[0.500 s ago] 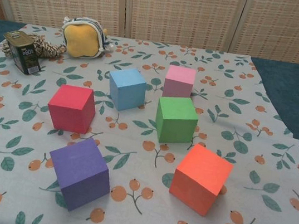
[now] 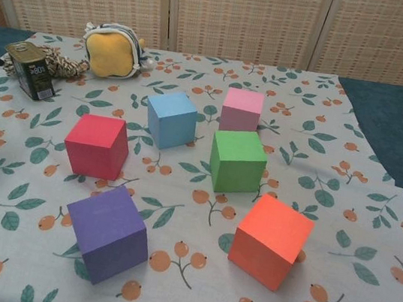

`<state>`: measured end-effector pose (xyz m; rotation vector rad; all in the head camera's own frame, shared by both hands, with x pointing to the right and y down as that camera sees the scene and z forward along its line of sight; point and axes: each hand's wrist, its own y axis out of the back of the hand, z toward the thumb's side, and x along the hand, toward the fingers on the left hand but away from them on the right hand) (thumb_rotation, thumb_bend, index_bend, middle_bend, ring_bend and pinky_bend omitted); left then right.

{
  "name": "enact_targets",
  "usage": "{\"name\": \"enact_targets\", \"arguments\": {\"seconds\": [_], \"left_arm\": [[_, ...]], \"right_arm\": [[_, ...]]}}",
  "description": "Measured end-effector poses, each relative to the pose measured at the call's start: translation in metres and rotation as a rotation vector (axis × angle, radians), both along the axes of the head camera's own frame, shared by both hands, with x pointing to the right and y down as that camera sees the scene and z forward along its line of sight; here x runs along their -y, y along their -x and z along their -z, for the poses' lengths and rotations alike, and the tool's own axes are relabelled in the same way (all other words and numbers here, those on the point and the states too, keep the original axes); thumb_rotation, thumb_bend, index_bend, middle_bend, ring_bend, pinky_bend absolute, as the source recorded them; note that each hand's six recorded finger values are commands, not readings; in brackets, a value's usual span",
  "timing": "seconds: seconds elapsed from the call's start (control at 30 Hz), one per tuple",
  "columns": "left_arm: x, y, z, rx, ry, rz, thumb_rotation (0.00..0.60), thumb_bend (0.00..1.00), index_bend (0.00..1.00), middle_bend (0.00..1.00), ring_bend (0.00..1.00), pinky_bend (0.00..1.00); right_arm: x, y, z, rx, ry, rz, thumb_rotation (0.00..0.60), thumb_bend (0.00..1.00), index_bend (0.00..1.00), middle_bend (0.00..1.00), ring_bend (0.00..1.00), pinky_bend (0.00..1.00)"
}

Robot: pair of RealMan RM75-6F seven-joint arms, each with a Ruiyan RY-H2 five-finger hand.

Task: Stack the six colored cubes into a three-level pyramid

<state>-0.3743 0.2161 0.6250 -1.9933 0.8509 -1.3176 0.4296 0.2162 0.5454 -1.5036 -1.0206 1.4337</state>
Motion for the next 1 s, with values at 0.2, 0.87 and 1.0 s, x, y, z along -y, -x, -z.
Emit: {"name": "enact_targets", "arguments": {"seconds": [0.2, 0.87, 1.0], "left_arm": [[0.016, -0.037, -0.018, 0.04, 0.043, -0.08, 0.6, 0.35, 0.0, 0.0, 0.0, 0.06], [0.039, -0.125, -0.065, 0.056, 0.113, -0.147, 0.6, 0.35, 0.0, 0.04, 0.0, 0.1], [0.045, -0.127, -0.072, 0.084, 0.1, -0.148, 0.6, 0.34, 0.0, 0.11, 0.01, 0.12]], "right_arm": [[-0.002, 0.001, -0.001, 0.007, 0.017, 0.005, 0.6, 0.17, 0.0, 0.0, 0.0, 0.0], [-0.002, -0.008, 0.007, 0.06, 0.043, -0.002, 0.6, 0.17, 0.0, 0.0, 0.0, 0.0], [-0.002, -0.009, 0.008, 0.06, 0.046, -0.006, 0.6, 0.17, 0.0, 0.0, 0.0, 0.0]]}}
